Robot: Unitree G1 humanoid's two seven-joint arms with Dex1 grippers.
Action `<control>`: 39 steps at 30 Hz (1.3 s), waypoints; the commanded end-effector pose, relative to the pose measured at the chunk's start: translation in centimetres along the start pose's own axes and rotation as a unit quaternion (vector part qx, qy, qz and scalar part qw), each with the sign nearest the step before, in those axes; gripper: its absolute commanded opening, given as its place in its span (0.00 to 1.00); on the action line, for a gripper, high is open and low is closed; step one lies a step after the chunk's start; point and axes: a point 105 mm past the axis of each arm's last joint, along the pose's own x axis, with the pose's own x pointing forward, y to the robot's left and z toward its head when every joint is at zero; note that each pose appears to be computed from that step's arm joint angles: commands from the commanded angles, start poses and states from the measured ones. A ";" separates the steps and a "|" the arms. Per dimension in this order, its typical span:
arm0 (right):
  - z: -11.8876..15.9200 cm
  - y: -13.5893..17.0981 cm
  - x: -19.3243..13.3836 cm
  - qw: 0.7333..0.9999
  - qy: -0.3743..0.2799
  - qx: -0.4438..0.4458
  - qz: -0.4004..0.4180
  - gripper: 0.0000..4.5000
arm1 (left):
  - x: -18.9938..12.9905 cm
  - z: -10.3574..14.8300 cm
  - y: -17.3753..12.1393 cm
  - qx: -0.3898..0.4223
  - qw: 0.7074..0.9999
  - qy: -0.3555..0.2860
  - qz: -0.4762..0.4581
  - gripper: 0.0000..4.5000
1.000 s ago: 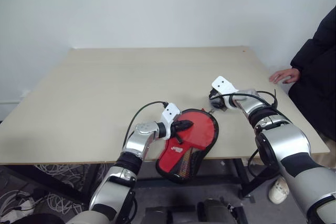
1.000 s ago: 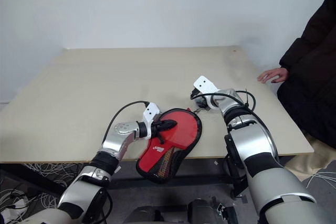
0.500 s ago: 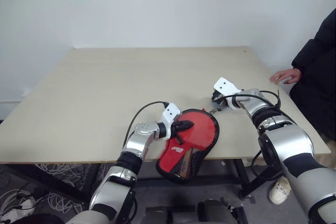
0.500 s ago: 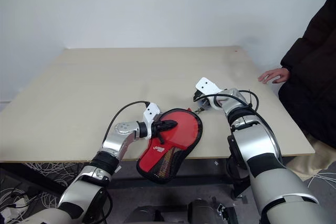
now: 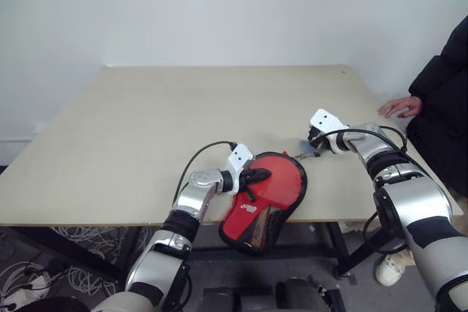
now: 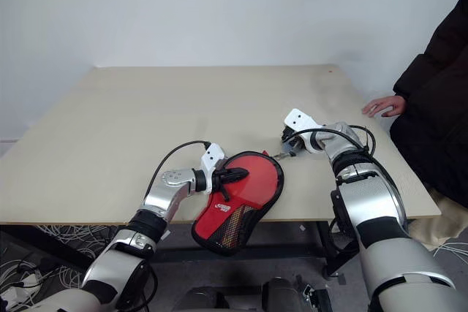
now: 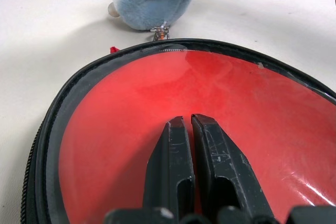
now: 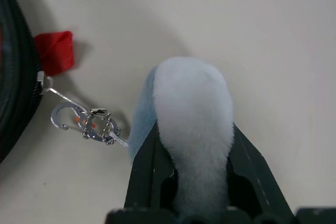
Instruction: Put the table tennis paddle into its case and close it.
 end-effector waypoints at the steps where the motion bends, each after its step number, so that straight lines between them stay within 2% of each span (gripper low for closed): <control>1: 0.1 -1.2 -1.3 1.000 -0.012 -0.011 -0.002 0.10 | 0.3 -3.1 -1.2 -0.027 0.998 0.050 -0.021 0.03; 22: -1.5 -3.0 -5.5 0.997 -0.028 -0.060 0.039 0.10 | 0.7 -3.1 -1.8 -0.021 0.998 0.053 -0.036 0.03; 29: -1.4 -1.6 -7.0 0.988 -0.058 -0.102 0.104 0.10 | 0.8 -3.1 -1.9 -0.019 0.998 0.053 -0.039 0.03; 39: -1.7 2.2 -8.1 0.965 -0.087 -0.126 0.211 0.10 | 1.1 -3.0 -2.1 -0.019 0.998 0.052 -0.042 0.03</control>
